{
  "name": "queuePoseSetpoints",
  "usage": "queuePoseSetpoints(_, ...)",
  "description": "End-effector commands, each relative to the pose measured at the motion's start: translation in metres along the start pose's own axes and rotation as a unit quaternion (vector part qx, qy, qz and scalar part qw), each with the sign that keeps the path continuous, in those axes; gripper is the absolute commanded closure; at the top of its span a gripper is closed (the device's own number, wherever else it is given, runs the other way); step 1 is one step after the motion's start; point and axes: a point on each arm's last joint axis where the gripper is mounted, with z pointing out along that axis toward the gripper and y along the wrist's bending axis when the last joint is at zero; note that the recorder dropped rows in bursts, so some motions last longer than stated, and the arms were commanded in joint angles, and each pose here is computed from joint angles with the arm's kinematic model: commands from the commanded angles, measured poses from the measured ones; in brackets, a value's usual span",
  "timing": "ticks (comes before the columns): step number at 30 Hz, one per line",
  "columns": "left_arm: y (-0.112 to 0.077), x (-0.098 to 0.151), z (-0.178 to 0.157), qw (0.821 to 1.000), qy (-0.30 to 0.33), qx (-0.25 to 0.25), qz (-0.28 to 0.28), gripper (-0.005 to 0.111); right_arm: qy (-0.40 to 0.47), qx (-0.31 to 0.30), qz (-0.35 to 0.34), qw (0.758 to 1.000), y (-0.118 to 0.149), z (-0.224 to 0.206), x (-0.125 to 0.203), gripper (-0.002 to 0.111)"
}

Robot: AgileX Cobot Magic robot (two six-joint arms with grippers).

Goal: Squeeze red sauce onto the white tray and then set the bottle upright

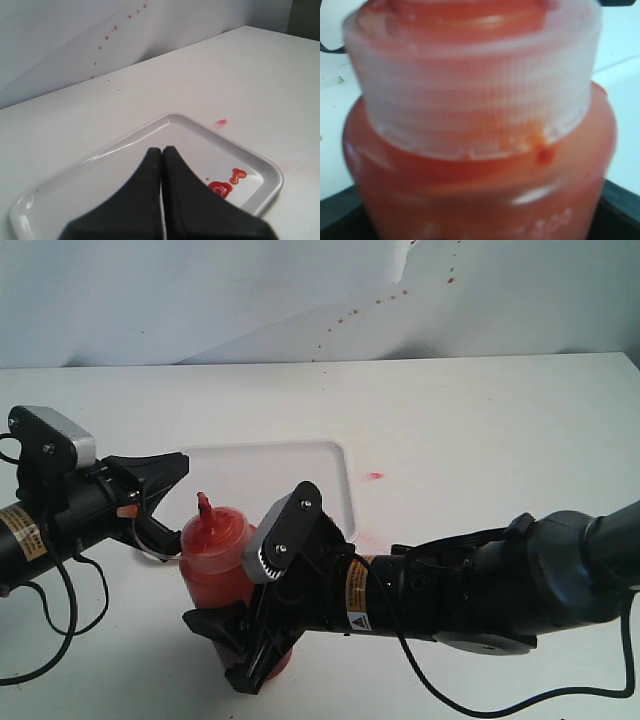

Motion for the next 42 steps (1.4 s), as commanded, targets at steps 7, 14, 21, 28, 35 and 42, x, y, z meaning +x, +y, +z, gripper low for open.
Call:
queuePoseSetpoints(7,-0.009,-0.001,0.000,0.999,-0.009,0.039,0.014,0.107,-0.033,0.015,0.025,0.999,-0.005,-0.002,-0.009,0.038)
queuePoseSetpoints(14,-0.009,-0.001,0.000,0.999,-0.009,0.039,0.014,0.107,-0.033,0.015,0.026,0.999,-0.005,-0.002,-0.009,0.034)
queuePoseSetpoints(21,-0.009,-0.001,0.000,0.999,-0.009,0.039,0.014,0.107,-0.017,0.009,0.014,1.000,-0.003,-0.001,-0.006,0.034)
queuePoseSetpoints(28,-0.008,-0.001,0.000,0.999,-0.010,0.034,0.012,0.107,0.018,0.017,0.004,1.000,-0.003,-0.008,-0.010,0.034)
queuePoseSetpoints(35,-0.008,-0.001,0.000,0.999,-0.010,0.033,0.011,0.107,0.040,0.005,0.014,0.999,0.004,-0.020,-0.020,0.034)
queuePoseSetpoints(42,-0.008,-0.001,0.000,0.999,-0.010,0.033,0.011,0.107,0.070,-0.006,0.020,0.997,0.007,-0.025,-0.020,0.034)
